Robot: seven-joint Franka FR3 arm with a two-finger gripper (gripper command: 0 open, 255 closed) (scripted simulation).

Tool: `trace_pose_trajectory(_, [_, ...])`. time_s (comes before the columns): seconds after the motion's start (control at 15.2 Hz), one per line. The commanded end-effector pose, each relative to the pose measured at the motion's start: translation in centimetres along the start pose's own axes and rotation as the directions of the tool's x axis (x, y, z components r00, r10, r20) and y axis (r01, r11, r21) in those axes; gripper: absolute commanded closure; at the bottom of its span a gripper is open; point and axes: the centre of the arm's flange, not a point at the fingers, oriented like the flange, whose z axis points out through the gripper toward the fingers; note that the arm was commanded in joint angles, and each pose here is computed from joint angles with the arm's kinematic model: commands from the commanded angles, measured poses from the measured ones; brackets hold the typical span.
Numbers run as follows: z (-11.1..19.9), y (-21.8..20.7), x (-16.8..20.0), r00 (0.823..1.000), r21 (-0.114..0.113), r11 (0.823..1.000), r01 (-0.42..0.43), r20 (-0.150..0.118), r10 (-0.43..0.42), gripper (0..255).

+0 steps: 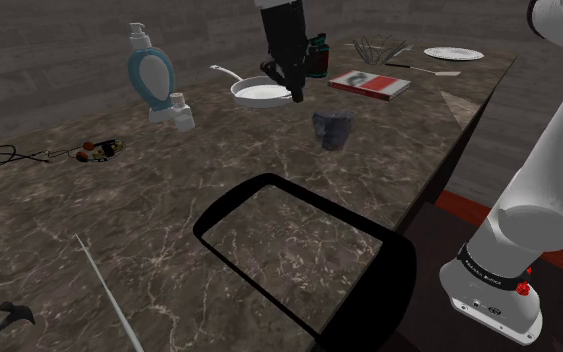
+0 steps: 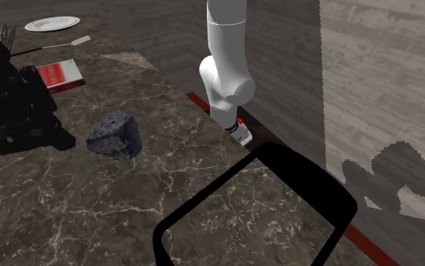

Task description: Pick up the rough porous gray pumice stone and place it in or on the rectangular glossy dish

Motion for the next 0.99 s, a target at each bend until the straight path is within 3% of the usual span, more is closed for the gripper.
trace_pose_trajectory(0.0, [0.0, 0.0, 0.0, 1.000, 0.000, 1.000, 0.000, 0.000, 0.000, 0])
trace_pose_trajectory(0.2, [2.3, 3.3, -2.0, 0.992, 0.023, 0.992, 0.124, -0.037, -0.123, 0])
trace_pose_trajectory(0.4, [4.7, 6.8, -3.6, 0.967, 0.042, 0.968, 0.248, -0.078, -0.244, 0])
trace_pose_trajectory(0.92, [9.0, 7.0, -3.5, 0.962, 0.044, 0.964, 0.264, -0.083, -0.260, 0])
